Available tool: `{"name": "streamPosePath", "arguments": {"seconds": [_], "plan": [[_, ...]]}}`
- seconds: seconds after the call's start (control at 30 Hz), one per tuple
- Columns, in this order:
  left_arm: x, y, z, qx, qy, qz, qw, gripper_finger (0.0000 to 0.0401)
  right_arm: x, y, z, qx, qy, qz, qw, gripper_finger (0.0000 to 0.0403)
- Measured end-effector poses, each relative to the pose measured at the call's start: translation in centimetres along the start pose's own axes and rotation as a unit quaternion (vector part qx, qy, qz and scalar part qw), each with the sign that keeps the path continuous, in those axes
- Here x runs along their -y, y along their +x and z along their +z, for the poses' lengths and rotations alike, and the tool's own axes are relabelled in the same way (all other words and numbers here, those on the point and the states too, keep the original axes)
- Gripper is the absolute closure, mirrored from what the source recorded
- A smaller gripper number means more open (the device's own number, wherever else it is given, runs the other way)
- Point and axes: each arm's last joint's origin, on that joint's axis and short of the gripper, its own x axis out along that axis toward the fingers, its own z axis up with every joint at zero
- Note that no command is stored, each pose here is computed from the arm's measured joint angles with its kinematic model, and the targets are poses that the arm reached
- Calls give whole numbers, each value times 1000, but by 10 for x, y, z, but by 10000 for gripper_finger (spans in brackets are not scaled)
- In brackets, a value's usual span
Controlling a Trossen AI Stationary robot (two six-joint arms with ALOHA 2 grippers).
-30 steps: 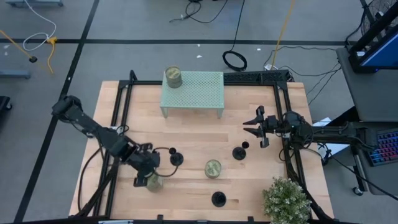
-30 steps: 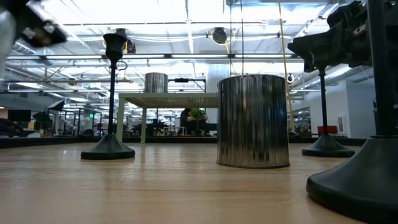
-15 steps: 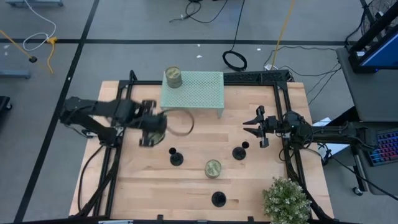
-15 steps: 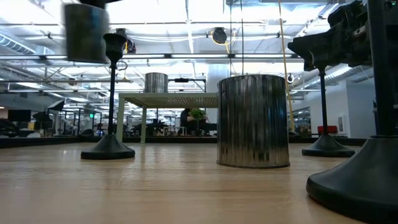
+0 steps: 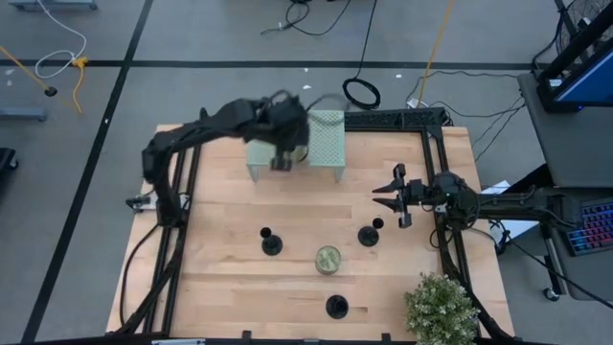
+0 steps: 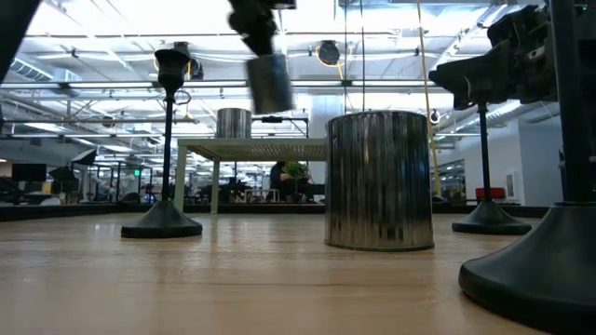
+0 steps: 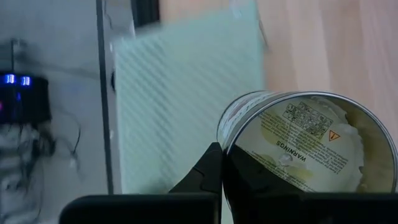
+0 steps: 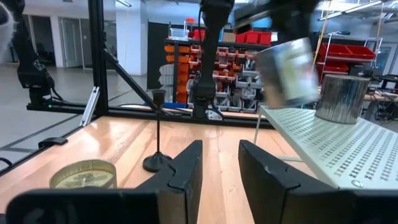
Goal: Pick & Place candle stick holders
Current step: Put the bottom scented candle on the shelf
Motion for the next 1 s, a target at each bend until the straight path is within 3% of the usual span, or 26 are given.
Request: {"name": "streamPosePath", "arguments": {"seconds": [0.2, 0.4, 0.67, 1.0], "plan": [[-45, 33, -1, 21, -1, -17, 1000, 396, 0, 1, -3, -11, 4, 1, 1000, 308], [-81, 54, -18, 32, -28, -23, 999, 396, 1, 2, -5, -19, 6, 1, 1000, 308], [-109, 61, -45, 15, -81, -18, 996, 395, 1, 3, -7, -25, 7, 1, 1000, 307], [-126, 73, -63, 25, -125, -47, 991, 396, 1, 3, -7, -25, 8, 1, 1000, 307]]}}
